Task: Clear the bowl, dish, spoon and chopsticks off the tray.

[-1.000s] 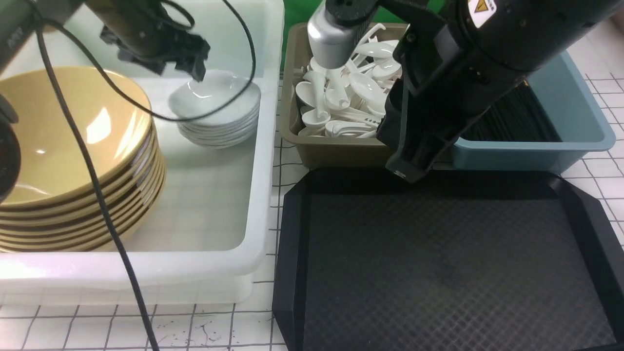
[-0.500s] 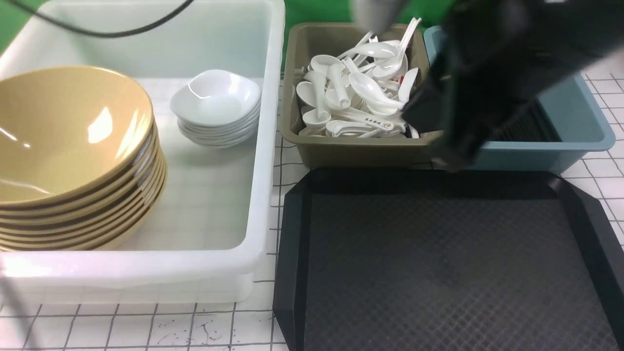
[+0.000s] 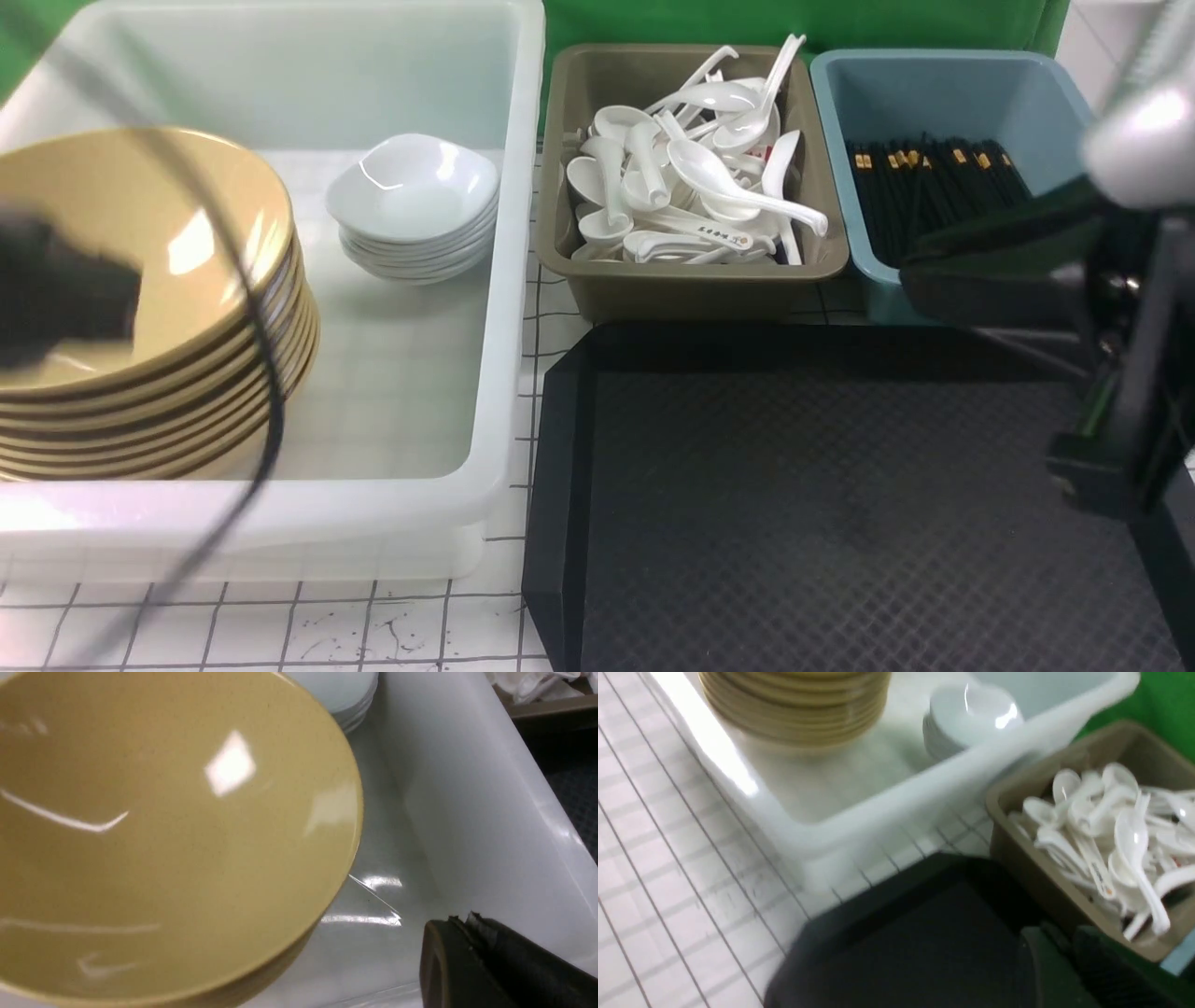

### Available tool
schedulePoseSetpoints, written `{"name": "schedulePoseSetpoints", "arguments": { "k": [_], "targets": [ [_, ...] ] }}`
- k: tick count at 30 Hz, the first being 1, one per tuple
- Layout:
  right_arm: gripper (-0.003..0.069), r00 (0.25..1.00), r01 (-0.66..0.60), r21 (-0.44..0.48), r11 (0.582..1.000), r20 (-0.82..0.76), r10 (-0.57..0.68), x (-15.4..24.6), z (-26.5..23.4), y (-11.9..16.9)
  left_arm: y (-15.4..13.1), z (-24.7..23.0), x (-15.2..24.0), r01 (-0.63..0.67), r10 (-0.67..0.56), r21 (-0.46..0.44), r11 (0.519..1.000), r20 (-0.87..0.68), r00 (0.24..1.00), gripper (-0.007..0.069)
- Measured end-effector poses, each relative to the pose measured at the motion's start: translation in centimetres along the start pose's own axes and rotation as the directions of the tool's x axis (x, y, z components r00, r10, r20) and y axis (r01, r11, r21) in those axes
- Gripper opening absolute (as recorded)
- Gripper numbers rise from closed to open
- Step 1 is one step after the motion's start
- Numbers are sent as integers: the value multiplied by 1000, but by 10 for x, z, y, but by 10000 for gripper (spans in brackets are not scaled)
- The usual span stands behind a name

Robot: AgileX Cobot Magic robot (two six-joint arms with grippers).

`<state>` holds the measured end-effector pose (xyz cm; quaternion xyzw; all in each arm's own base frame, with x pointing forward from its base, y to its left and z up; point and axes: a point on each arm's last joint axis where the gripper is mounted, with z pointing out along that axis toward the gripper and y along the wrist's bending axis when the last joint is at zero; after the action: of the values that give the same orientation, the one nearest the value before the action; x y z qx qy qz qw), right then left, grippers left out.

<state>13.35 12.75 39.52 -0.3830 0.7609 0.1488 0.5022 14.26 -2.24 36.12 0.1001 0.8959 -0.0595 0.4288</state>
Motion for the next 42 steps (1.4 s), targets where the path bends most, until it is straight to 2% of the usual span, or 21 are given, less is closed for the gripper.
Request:
{"name": "schedulePoseSetpoints", "arguments": {
  "k": [6, 12, 19, 42],
  "targets": [
    [129, 982, -65, -18, 998, 177, 67, 23, -19, 7, -7, -14, 77, 12, -7, -28, 1000, 161, 987, -13],
    [131, 952, -87, -12, 996, 293, 86, 40, -31, 10, -10, -13, 117, 46, -38, -30, 999, 238, 971, -13],
    [134, 950, -92, -13, 996, 297, 92, 43, -29, 10, -9, -12, 117, 48, -34, -42, 998, 291, 956, -13],
    [141, 942, -81, 1, 997, 327, 76, 44, -29, 10, -9, -11, 118, 45, -32, -40, 998, 276, 961, -13]
  ]
}}
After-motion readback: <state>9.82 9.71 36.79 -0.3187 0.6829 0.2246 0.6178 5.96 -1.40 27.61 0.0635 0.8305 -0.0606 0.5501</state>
